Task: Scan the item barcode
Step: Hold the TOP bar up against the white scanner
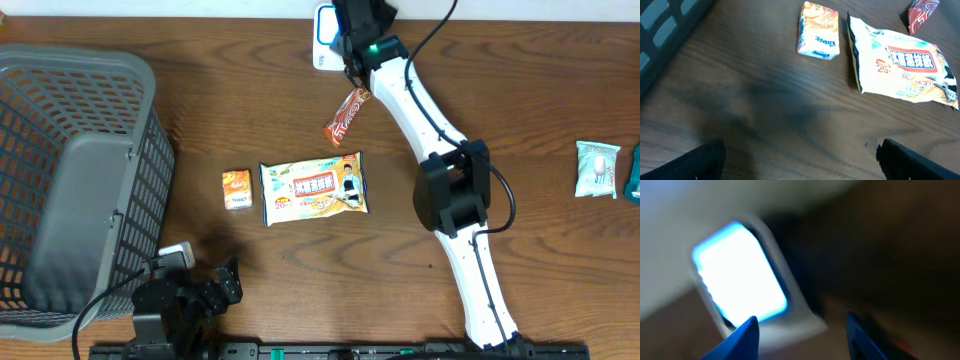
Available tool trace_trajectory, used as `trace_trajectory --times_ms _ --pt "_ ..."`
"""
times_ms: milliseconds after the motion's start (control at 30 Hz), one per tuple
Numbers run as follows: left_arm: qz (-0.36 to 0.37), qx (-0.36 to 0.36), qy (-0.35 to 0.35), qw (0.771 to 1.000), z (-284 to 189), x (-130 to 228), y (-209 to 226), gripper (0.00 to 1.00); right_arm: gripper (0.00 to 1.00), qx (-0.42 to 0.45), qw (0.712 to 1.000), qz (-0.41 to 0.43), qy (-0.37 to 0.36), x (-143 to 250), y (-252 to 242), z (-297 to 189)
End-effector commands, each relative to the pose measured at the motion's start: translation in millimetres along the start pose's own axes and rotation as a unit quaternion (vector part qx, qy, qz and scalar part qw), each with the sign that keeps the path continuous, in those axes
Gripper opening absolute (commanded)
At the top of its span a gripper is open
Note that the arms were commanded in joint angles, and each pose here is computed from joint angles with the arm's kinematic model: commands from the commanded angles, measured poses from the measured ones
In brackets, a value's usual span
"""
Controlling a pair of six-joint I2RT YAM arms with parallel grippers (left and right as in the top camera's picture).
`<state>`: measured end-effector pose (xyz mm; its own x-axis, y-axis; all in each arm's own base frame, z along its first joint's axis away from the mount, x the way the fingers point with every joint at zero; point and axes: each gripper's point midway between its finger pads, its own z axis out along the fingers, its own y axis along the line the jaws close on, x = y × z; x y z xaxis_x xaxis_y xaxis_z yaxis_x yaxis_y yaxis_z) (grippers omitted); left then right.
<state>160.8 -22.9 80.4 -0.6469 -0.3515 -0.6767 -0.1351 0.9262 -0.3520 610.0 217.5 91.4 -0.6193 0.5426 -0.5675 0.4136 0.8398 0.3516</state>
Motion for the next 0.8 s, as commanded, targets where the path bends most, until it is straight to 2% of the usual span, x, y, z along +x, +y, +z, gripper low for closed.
trace_trajectory --times_ms 0,133,600,767 --pt "0.000 -0.006 0.016 1.000 0.7 8.5 3.3 0.98 0.52 0.019 0.994 0.097 0.038 10.8 -3.4 -26.8" --pt "0.000 -0.006 0.016 1.000 0.7 8.5 3.3 0.98 0.52 0.055 0.991 0.085 0.091 39.6 -20.6 -25.9" --pt "0.000 -0.006 0.016 1.000 0.7 8.5 3.3 0.98 0.54 0.145 0.979 0.046 0.137 83.6 -64.2 -9.3" --pt "0.000 -0.006 0.016 1.000 0.7 8.5 3.3 0.98 0.52 0.156 0.973 0.038 0.166 118.6 -74.6 20.3"
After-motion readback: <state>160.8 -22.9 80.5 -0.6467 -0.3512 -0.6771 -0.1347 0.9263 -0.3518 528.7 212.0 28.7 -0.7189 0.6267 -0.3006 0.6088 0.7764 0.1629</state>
